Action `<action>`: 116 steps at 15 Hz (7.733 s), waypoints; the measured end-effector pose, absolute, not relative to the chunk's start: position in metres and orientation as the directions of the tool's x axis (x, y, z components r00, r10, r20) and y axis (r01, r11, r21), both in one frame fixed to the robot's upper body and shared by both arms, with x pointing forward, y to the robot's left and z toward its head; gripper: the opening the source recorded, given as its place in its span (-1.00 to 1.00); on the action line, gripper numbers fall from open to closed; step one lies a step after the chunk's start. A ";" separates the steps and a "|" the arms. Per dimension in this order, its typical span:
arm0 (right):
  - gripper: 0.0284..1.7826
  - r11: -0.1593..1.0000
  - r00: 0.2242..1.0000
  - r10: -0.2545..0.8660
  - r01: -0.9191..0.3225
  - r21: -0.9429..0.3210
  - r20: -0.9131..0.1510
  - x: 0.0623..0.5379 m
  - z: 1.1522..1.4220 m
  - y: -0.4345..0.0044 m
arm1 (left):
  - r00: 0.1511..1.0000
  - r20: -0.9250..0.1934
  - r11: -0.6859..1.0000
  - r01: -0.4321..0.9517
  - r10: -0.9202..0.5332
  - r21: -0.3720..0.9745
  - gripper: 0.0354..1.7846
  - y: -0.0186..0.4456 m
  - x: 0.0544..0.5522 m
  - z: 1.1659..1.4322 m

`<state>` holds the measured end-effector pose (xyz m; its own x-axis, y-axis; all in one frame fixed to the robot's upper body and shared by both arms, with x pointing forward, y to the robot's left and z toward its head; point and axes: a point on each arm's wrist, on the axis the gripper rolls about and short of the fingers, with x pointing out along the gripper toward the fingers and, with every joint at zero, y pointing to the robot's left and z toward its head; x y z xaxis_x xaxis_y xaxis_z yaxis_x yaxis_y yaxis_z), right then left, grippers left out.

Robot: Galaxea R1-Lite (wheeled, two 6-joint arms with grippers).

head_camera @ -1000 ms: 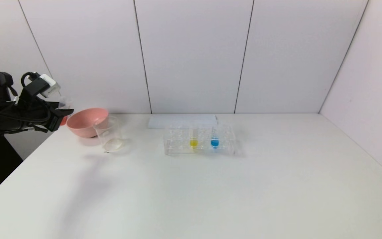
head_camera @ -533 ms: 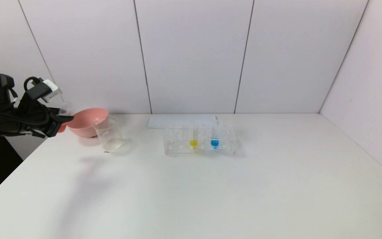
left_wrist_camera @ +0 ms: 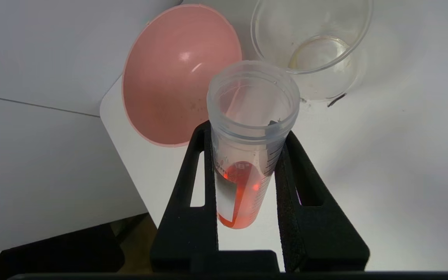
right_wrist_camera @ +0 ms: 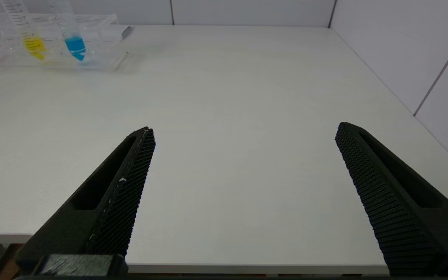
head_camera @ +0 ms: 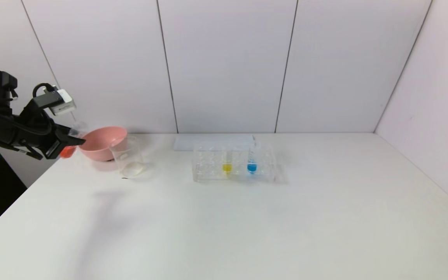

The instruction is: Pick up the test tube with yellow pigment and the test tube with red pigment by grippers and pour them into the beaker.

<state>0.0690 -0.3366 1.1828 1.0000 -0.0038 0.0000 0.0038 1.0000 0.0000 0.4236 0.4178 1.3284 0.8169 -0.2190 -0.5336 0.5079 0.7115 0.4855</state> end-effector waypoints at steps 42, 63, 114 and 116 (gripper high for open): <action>0.91 1.000 1.000 -0.004 0.004 0.000 0.000 0.069 1.183 -0.337 | 0.622 -0.770 0.314 0.766 -0.144 0.561 -0.53 0.397 0.474 1.344; 0.91 1.000 1.000 -0.004 0.004 0.000 0.000 0.069 1.183 -0.337 | 0.621 -0.784 0.233 0.760 0.013 0.606 -0.53 0.367 0.496 1.331; 0.91 1.000 1.000 -0.004 0.004 0.000 0.000 0.069 1.183 -0.337 | 0.577 -0.803 0.155 0.789 0.147 0.595 -0.53 0.329 0.497 1.324; 0.91 1.000 1.000 -0.004 0.004 0.000 0.000 0.069 1.183 -0.337 | 0.580 -0.802 0.154 0.787 0.145 0.597 -0.53 0.327 0.497 1.324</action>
<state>0.0690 -0.3366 1.1828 1.0000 -0.0043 0.0000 0.0043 1.0000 0.0000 0.4974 0.3274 1.3242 0.5798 0.1451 -0.8017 0.7871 0.1543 0.5972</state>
